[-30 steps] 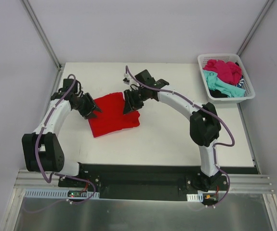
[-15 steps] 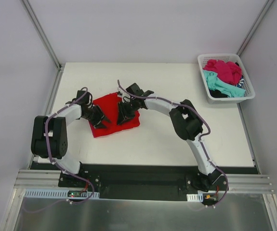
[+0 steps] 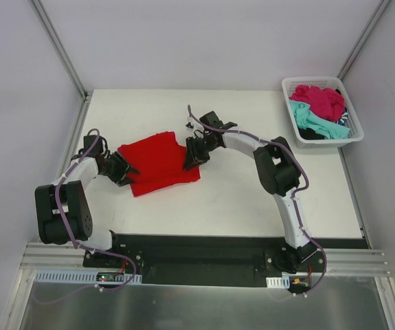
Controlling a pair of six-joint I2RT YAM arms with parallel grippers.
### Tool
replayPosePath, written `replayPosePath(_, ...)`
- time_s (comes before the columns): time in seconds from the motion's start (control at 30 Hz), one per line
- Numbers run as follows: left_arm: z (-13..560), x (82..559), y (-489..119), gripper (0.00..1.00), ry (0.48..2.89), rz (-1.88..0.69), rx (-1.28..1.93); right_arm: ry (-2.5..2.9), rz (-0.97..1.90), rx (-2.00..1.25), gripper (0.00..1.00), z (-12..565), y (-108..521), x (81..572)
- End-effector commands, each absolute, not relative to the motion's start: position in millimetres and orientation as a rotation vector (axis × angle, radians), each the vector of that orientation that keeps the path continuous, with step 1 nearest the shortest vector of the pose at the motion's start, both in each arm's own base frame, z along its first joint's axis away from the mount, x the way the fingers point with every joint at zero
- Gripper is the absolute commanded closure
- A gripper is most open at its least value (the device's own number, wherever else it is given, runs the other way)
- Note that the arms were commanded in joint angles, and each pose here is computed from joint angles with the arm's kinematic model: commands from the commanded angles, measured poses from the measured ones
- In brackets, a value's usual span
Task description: Fold and stack the t-shirts
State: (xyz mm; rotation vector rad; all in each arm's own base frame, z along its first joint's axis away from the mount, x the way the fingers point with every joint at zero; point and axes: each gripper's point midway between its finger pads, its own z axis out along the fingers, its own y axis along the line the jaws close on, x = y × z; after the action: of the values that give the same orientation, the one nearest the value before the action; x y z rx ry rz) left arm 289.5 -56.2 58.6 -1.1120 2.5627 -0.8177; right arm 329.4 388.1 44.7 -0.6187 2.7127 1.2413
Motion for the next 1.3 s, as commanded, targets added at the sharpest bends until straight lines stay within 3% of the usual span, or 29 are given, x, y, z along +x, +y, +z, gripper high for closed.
replayPosePath(0.0,67,277,-48,0.57,2.589,-0.749,-1.088,2.672,1.153,-0.671,0.72,66,378,333)
replayPosePath(0.3,127,288,-50,0.57,2.481,-0.805,-0.977,2.513,1.161,-0.75,0.71,143,390,312)
replayPosePath(0.57,163,279,3,0.57,2.44,-0.356,-0.951,2.511,1.077,-0.794,0.71,164,410,309)
replayPosePath(1.0,169,259,-4,0.57,2.415,-0.384,-0.922,2.729,0.878,-0.799,0.7,69,428,297)
replayPosePath(1.27,188,247,25,0.56,2.349,-0.155,-0.916,2.83,0.651,-0.751,0.67,51,426,318)
